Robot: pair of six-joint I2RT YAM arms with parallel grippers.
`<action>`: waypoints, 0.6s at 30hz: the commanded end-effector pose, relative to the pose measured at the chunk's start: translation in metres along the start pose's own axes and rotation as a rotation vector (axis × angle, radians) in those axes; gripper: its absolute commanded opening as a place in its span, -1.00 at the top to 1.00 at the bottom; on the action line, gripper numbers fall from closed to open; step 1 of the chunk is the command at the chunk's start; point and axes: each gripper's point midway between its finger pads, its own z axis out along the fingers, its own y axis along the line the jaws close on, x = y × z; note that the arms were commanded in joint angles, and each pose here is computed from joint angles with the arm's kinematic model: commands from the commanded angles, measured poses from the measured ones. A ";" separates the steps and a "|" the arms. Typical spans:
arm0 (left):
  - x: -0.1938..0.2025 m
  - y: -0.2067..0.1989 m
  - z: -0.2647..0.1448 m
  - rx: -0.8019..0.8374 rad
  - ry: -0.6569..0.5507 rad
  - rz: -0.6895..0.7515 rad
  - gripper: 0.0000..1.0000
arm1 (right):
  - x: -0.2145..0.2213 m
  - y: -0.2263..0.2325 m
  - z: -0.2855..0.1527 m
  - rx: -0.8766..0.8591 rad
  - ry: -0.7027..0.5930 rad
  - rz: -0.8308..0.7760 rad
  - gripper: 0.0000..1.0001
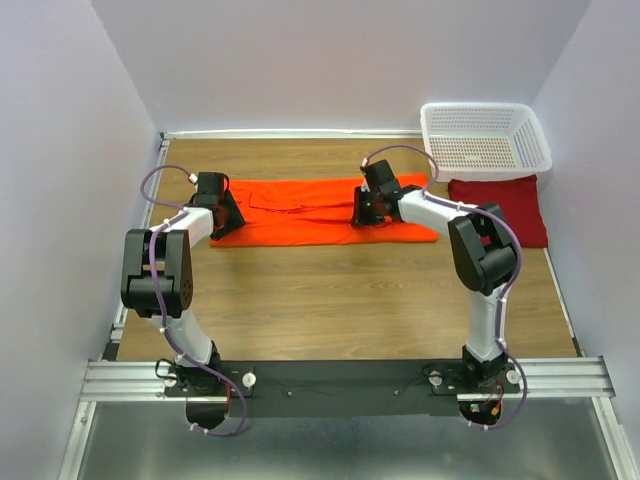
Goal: Fold and stack the t-shirts
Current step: Fold the tshirt
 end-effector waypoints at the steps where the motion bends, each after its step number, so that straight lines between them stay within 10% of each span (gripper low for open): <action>1: 0.008 0.012 0.010 -0.045 0.021 -0.007 -0.22 | -0.029 -0.034 0.001 0.121 -0.072 0.038 0.42; 18: 0.007 0.013 0.010 -0.048 0.018 -0.003 -0.22 | -0.067 -0.130 -0.067 0.121 -0.174 0.273 0.39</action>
